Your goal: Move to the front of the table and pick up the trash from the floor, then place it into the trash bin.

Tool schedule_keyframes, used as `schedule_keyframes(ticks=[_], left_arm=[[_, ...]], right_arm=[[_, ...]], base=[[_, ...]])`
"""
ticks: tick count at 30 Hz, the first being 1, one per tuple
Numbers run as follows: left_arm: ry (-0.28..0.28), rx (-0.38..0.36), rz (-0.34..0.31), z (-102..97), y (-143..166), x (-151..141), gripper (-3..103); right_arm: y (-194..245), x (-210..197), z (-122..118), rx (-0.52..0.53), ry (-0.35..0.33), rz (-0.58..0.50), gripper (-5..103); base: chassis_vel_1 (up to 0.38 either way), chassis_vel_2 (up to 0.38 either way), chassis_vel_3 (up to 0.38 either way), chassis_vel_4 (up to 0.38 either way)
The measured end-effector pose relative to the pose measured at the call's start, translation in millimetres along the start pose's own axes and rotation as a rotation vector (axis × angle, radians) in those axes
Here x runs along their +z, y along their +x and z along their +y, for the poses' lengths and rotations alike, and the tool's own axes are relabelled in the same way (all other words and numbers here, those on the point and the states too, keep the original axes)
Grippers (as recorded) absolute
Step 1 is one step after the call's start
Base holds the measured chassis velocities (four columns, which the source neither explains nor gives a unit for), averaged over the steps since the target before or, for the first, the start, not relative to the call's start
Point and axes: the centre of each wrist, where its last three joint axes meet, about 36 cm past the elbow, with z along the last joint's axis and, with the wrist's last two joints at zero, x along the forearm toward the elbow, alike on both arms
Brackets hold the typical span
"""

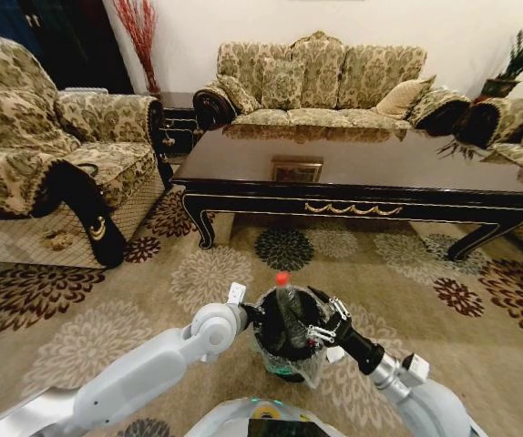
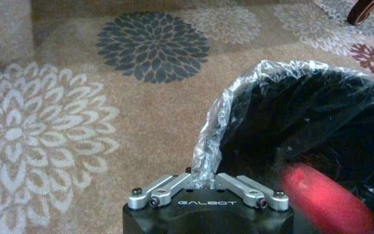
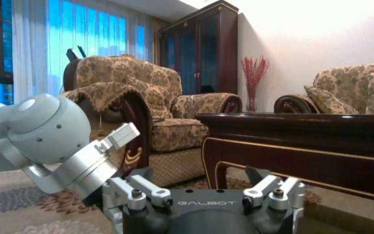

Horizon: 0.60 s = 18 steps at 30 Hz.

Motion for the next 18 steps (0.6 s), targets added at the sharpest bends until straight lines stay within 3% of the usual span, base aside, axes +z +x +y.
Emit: schedule_keyframes(ticks=[5, 14, 18], left_arm=[[0.007, -0.015, 0.005, 3.5, -0.7, 5.3, 2], [0.018, -0.025, 0.008, 8.0, 1.6, 8.9, 2], [0.03, -0.053, 0.004, 18.8, 5.7, 11.6, 2]], right_arm=[[-0.1, 0.1, 0.1, 0.003, -0.005, 0.007, 100], [-0.5, -0.6, 1.3, 0.014, -0.014, 0.008, 100], [-1.3, -1.7, -0.6, 0.057, -0.025, 0.01, 100]], base=[[0.0, 0.0, 0.0, 0.0], [0.0, 0.0, 0.0, 0.0], [0.0, 0.0, 0.0, 0.0]])
